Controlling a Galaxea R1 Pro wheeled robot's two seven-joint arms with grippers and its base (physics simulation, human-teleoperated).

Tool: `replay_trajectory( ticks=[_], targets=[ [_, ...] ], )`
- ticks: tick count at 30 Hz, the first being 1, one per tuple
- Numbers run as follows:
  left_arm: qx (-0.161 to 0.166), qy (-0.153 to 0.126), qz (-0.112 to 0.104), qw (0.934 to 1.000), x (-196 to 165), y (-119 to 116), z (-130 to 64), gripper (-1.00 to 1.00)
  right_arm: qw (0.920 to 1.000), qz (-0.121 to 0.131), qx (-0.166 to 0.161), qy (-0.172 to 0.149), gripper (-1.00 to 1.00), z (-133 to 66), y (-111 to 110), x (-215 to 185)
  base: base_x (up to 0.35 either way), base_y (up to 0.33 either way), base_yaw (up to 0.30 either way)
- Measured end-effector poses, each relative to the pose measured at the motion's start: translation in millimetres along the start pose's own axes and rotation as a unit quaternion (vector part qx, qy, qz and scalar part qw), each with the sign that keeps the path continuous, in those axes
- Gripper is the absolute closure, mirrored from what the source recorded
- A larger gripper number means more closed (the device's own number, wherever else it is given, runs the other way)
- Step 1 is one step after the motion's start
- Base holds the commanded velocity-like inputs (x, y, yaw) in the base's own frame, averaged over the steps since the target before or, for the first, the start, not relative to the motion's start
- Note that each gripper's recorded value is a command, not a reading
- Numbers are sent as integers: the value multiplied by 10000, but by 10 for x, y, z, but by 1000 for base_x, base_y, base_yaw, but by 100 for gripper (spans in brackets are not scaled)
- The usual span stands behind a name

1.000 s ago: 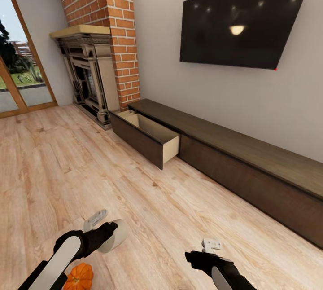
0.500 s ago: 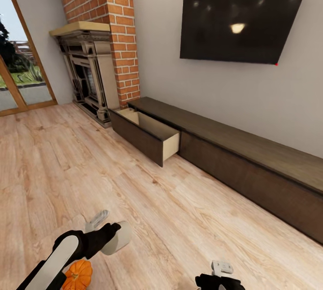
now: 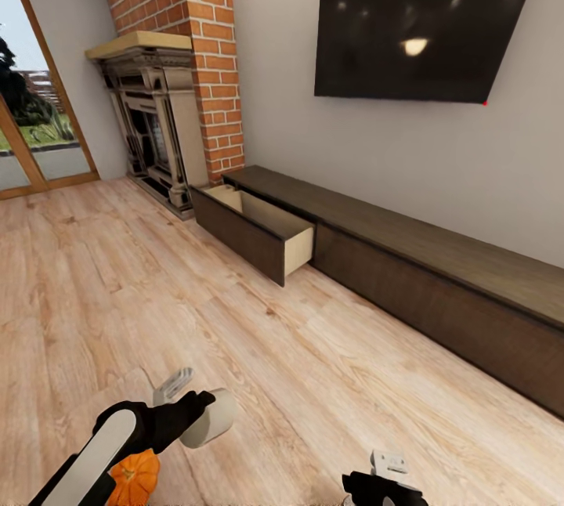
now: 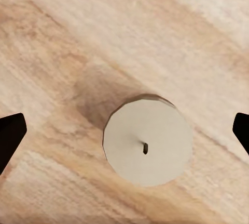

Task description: Place each of the two pumpkins and all three candles from the living room inside a cabinet in the living room (use any cabinet), then make sure every cabinet is closed, and position the cauldron so it is next to a table in the living room.

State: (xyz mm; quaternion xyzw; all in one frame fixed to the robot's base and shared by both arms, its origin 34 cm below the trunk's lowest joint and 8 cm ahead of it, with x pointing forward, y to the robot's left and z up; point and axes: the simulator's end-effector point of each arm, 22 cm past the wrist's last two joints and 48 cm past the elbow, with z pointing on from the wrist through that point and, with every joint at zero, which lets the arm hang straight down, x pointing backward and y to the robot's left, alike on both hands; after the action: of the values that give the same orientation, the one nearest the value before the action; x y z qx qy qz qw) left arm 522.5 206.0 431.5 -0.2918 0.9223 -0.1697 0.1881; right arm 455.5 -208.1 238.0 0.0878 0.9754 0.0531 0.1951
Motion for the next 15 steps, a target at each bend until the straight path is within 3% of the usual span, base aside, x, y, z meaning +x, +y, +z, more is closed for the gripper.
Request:
replay_trajectory(
  ticks=[8, 15],
  targets=[
    [15, 6, -3, 10000, 90, 83, 137, 100, 9998, 74, 201, -18, -100, 191, -212, 227, 0, 0, 0],
    [31, 102, -51, 9999, 180, 140, 248, 100, 9997, 102, 229, -61, -100, 298, -261, 312, 0, 0, 0]
  ],
)
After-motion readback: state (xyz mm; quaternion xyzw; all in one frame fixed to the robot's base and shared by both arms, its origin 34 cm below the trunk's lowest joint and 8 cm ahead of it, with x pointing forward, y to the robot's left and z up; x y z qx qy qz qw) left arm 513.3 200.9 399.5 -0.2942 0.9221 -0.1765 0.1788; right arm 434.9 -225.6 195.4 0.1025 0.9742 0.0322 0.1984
